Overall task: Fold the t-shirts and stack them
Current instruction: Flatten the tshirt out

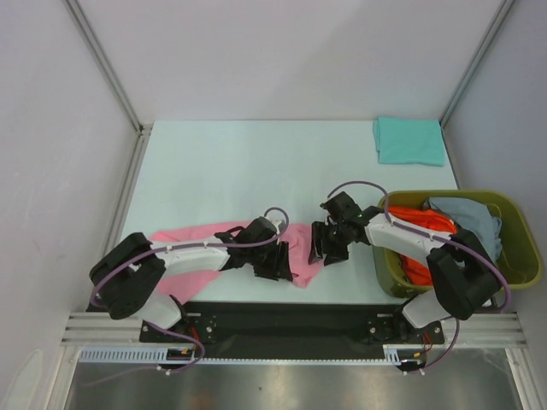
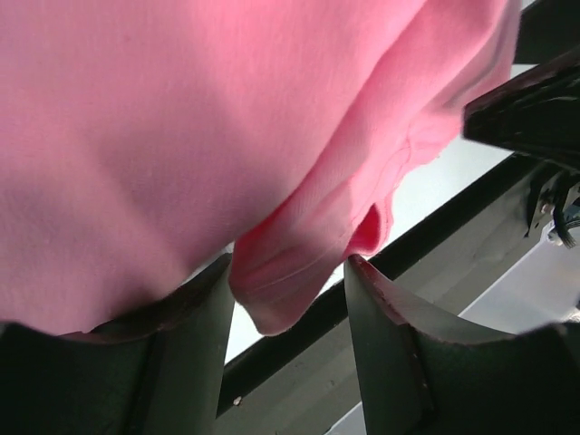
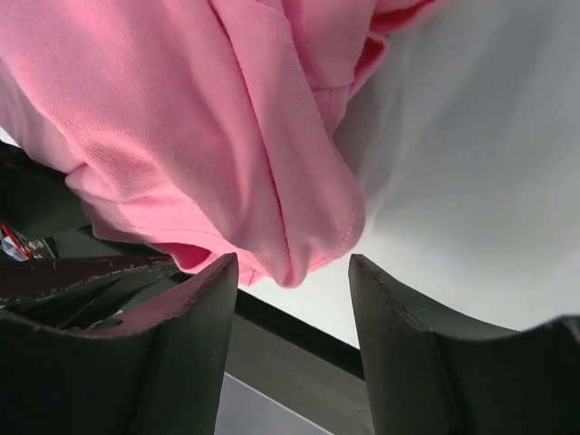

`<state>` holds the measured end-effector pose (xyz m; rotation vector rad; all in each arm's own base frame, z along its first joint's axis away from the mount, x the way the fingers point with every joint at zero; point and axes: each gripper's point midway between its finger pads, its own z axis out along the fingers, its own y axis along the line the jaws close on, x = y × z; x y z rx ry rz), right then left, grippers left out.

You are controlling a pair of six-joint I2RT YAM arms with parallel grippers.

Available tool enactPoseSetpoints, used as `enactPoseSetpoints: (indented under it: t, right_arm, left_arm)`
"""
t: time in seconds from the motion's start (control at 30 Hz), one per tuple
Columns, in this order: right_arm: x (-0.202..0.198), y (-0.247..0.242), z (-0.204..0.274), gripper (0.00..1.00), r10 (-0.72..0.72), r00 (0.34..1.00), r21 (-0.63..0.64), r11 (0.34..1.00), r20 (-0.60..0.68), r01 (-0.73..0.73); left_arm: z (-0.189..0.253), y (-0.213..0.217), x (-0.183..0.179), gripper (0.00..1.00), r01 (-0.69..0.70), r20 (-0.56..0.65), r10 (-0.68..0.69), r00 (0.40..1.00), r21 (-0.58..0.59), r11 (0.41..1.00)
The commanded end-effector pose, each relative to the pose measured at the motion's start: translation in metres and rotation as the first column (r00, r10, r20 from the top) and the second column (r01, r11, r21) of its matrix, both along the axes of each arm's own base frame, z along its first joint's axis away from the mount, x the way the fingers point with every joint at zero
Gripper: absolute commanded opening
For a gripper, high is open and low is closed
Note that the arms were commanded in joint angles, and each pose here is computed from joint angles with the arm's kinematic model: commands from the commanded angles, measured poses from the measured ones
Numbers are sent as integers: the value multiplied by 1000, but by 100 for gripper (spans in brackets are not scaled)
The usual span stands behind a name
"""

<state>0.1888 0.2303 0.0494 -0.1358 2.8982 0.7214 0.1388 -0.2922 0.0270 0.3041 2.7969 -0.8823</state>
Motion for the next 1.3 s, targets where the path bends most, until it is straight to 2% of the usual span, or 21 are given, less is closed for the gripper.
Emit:
enactPoseSetpoints:
  t: [0.0,0.07,0.17,0.27,0.33,0.37,0.4,0.43,0.47,0.5,0.53,0.6,0.63,0.7,0.77,0.8,0.87,1.0,1.03,1.17,1.27]
  right_arm:
    - [3,9,1,58,25,1000,40,999,11,-26]
    - [3,11,-1,58,27,1000,44,999,3,-27]
    - [4,12,1,58,31,999,48,998,12,-32]
    - [4,11,-1,58,25,1000,49,998,7,-25]
    - [4,12,-3,56,25,1000,57,998,-1,-25]
    - [4,12,-4,48,26,1000,58,998,-2,-26]
    - [5,13,-5,43,28,1000,60,998,1,-28]
    - [8,15,-7,35,36,999,61,997,6,-36]
    - [10,17,-6,26,39,999,62,997,8,-39]
    - [11,19,-5,9,42,999,60,997,12,-43]
    - [16,23,0,1,46,999,64,997,21,-47]
    - [23,26,13,0,48,996,35,998,69,-50]
    - [21,23,24,0,48,996,6,999,76,-48]
    - [36,33,83,0,41,972,46,998,229,-53]
    - [34,34,139,0,19,940,112,992,340,-60]
    - [38,38,174,0,-7,914,163,984,407,-65]
    - [33,44,217,0,-38,875,248,964,484,-95]
    - [-3,64,299,0,-41,810,428,864,586,-266]
    - [-10,68,323,0,-52,787,456,838,614,-300]
    - [-57,80,385,0,-24,733,517,724,680,-457]
    - [-104,88,431,0,11,711,579,571,703,-582]
  left_arm:
    - [26,-17,19,56,-19,81,26,996,-88,996]
    - [26,-14,19,60,-32,81,39,996,-86,996]
    - [24,-8,19,60,-60,62,65,996,-77,995]
    - [24,-7,21,56,-79,65,85,994,-90,993]
    - [22,-9,21,49,-74,52,79,995,-98,992]
    - [21,-11,21,36,-68,47,73,996,-100,993]
    - [20,-12,21,29,-63,42,67,997,-98,993]
    - [20,-10,22,16,-66,42,69,997,-75,995]
    - [21,-8,22,12,-72,46,75,996,-63,995]
    - [23,-5,23,10,-78,56,81,995,-55,995]
    - [31,2,24,5,-84,82,88,993,-43,996]
    - [45,9,28,2,-90,130,93,987,-24,996]
    - [48,22,23,0,-94,129,90,988,29,995]
    - [91,34,38,0,-127,266,115,957,29,991]
    - [113,58,37,0,-141,328,104,939,93,986]
    - [152,63,44,0,-169,415,140,899,35,985]
    - [183,76,42,0,-145,480,114,870,27,989]
    - [266,87,35,1,-67,623,107,775,-87,994]
    - [301,93,30,0,-51,666,134,734,-142,988]
    - [382,129,18,0,-53,767,212,606,-228,972]
    - [445,168,0,1,-66,811,324,487,-336,940]
